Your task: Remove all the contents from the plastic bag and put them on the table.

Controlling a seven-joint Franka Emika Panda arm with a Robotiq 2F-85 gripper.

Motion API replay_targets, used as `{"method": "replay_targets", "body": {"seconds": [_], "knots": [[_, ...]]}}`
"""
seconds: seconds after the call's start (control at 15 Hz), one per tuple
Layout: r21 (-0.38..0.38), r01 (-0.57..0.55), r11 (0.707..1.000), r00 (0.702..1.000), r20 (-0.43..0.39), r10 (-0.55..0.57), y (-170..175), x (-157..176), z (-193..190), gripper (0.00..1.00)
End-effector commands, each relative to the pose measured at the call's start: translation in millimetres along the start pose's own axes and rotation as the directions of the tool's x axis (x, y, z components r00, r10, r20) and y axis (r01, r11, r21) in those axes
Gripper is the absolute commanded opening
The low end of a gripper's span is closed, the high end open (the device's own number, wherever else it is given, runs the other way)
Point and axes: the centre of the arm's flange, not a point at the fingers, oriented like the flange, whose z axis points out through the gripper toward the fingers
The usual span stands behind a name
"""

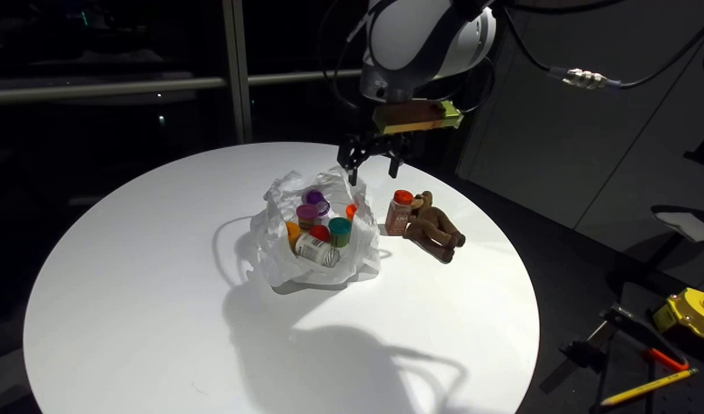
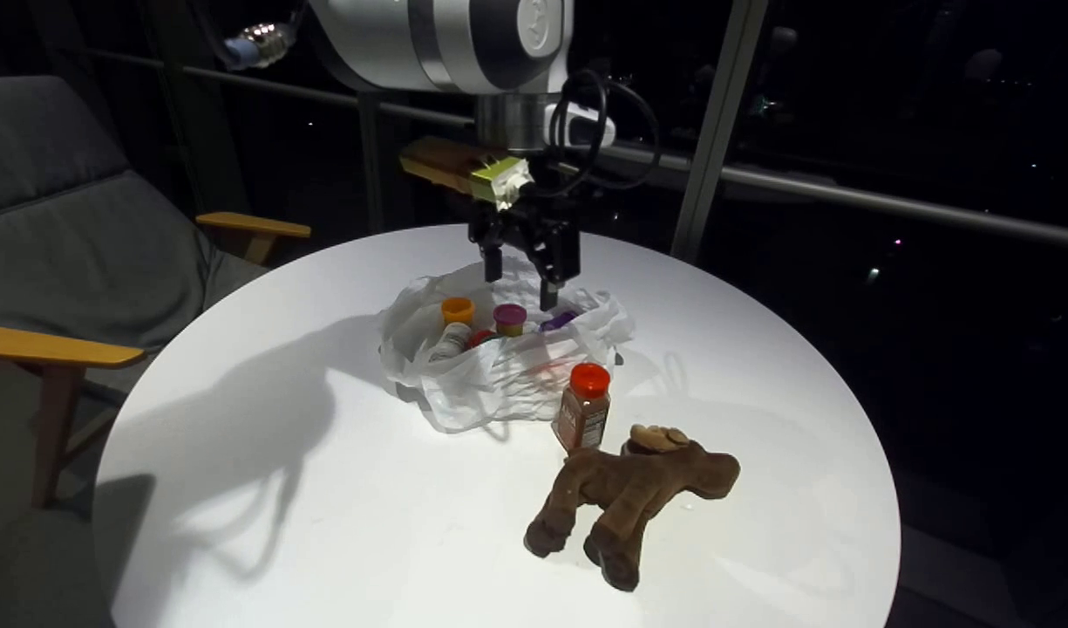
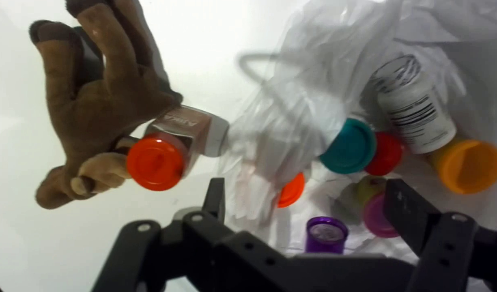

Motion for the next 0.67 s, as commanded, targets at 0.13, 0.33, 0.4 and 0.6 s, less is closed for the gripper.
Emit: {"method": "replay_targets", "body": {"seconds": [0.13, 0.33, 0.4, 0.6], "knots": [[-0.012, 0.275, 0.961, 0.961, 0.011, -0.275, -82, 22, 29, 1.00], [-0.035, 0.322, 0.946, 0.946, -0.007, -0.323, -103, 37, 45, 1.00], [-0.035, 0.326, 0.945, 0.945, -0.003, -0.327, -106, 46, 53, 1.00], [-0.051, 0.320, 0.946, 0.947, -0.012, -0.321, -106, 69, 67, 1.00]]}}
